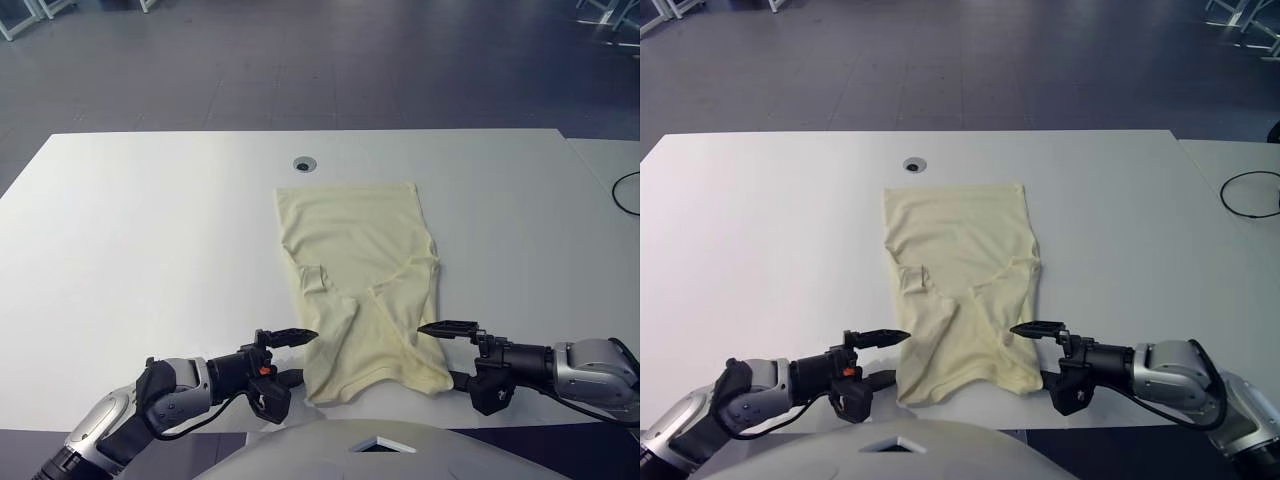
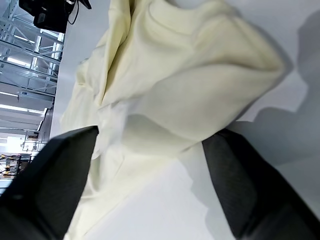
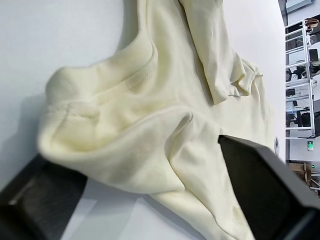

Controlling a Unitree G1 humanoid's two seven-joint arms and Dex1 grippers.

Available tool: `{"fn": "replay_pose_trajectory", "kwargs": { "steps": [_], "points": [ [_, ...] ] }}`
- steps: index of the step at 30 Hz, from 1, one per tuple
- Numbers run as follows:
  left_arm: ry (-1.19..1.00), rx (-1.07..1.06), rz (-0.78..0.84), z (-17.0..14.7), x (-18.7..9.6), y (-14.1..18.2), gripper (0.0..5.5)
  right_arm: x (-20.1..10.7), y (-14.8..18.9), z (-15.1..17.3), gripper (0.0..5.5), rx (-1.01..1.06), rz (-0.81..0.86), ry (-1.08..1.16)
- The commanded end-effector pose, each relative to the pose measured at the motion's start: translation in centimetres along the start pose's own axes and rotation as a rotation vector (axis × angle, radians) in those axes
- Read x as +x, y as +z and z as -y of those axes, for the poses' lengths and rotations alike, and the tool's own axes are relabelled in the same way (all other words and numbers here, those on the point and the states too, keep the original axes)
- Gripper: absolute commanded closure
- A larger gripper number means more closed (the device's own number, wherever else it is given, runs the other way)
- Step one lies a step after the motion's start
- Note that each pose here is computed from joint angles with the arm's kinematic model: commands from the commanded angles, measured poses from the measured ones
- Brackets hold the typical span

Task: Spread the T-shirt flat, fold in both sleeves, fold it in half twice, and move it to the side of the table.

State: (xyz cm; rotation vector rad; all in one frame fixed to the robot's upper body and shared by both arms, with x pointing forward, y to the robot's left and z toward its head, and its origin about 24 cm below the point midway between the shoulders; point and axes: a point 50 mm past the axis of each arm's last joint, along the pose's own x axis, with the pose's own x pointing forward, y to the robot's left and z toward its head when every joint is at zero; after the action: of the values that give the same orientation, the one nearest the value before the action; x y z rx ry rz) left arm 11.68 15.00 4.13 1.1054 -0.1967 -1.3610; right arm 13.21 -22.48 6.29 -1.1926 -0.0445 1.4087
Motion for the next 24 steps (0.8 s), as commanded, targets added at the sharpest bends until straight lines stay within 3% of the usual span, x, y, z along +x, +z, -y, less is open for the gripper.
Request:
{"fn": "replay_pose_trajectory", "kwargs": {
  "steps": [1, 16, 19, 24],
  "points": [
    [-0.122, -0.029, -0.039, 1.9, 0.2, -0.4, 2.53, 0.2, -0.6, -1.9, 1.82, 0.034, -0.048, 0.089],
    [-0.088, -0.035, 0.003, 1.6, 0.7, 0.0, 5.12, 0.4, -1.4, -0.8, 4.41, -0.003, -0.037, 0.077],
    [-0.075, -0.051, 0.005, 0.7, 0.2, -0.6, 5.49, 0.6, -0.9, 0.3, 4.89, 0.015, -0.001, 0.043],
    [-0.056, -0.155, 0.020, -0.7, -0.4, -1.0, 5.50, 0.7, 0.3, 2.5, 5.49, 0.086, 0.079, -0.009]
  ]
}}
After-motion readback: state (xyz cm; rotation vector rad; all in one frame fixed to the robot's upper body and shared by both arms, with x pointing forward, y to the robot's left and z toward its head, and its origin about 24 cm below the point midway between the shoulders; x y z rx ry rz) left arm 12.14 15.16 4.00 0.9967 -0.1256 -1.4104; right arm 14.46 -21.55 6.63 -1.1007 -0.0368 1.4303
